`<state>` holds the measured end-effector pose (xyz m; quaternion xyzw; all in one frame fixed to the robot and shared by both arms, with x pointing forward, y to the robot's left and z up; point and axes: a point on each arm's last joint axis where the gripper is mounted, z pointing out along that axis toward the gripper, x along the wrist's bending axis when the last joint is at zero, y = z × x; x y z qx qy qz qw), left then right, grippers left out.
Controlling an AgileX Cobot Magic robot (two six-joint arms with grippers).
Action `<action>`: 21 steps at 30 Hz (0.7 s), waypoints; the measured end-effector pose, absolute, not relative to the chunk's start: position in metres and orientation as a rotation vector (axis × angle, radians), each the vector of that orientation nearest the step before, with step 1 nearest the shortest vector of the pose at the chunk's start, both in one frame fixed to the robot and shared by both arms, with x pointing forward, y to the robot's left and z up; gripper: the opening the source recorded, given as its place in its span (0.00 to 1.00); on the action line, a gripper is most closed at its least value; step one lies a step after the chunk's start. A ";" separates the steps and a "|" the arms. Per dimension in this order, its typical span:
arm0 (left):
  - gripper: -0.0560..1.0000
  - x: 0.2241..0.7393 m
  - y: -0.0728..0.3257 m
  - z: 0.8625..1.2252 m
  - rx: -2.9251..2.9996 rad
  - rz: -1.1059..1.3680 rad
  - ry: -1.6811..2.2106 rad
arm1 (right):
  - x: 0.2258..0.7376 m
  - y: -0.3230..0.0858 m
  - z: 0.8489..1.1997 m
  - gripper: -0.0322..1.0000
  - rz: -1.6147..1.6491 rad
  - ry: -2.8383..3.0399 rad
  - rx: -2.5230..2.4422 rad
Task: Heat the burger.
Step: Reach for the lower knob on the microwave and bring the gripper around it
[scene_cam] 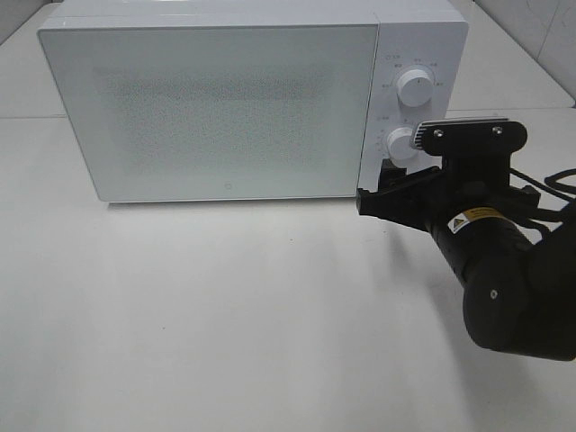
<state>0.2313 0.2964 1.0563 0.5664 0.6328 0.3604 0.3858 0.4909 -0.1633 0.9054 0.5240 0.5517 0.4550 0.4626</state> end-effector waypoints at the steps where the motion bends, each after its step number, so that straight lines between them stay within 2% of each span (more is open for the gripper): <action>1: 0.99 0.231 0.296 1.056 1.442 0.918 1.612 | 0.495 -0.160 0.904 0.76 1.121 1.354 1.288; 21: 0.99 0.231 0.296 1.056 1.442 0.918 1.612 | 0.534 -0.157 0.897 0.76 1.139 1.321 1.259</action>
